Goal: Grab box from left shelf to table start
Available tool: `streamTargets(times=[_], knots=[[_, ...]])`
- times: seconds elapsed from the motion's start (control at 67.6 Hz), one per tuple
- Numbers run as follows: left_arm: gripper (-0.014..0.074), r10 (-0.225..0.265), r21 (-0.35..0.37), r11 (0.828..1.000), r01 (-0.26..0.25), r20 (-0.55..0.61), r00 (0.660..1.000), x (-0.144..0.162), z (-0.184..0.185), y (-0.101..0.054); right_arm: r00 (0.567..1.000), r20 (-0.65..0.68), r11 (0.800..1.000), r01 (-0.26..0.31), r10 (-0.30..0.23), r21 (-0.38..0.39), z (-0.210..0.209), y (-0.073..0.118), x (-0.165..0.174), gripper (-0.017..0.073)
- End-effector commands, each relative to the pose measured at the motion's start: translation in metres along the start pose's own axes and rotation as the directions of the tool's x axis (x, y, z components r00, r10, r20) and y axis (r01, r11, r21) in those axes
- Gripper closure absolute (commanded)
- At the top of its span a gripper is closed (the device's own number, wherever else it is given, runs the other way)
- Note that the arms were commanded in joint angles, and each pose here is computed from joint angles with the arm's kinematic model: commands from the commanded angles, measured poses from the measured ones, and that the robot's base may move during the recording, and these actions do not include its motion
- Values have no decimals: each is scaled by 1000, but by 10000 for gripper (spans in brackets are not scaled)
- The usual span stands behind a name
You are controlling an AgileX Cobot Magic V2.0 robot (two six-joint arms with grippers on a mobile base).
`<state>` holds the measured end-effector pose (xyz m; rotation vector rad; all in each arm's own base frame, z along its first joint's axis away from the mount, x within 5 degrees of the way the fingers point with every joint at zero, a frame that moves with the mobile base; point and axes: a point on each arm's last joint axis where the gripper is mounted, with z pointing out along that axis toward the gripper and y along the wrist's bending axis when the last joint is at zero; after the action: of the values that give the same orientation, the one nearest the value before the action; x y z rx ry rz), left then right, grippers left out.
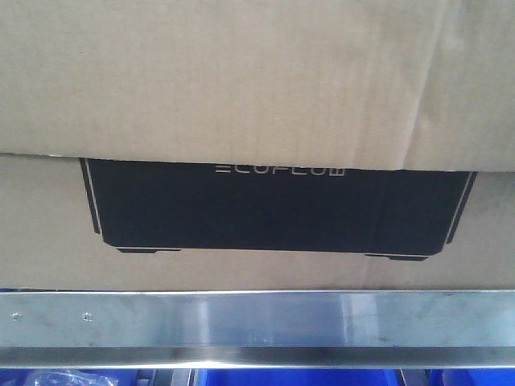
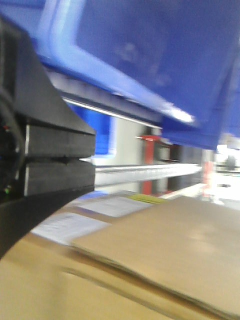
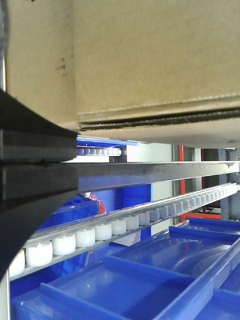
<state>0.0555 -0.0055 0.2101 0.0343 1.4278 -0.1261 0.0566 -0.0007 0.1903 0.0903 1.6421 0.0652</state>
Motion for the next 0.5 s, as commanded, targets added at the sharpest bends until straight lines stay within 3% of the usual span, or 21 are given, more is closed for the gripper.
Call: streamTargets(times=[0.0, 0.192, 0.325, 0.488], knots=[[693, -24, 9, 1000, 23, 182, 983, -20, -2, 0, 996, 88, 1000, 5, -5, -4, -1, 0, -7, 502], [693, -24, 19, 1000, 21, 208, 978, -60, -7, -3, 996, 88, 1000, 5, -5, -4, -1, 0, -7, 502], [692, 15, 18, 1000, -19, 210, 978, -95, -13, -5, 996, 90, 1000, 5, -5, -4, -1, 0, -7, 502], [689, 18, 19, 1000, -21, 176, 984, -127, -11, -7, 996, 90, 1000, 5, -5, -4, -1, 0, -7, 502]])
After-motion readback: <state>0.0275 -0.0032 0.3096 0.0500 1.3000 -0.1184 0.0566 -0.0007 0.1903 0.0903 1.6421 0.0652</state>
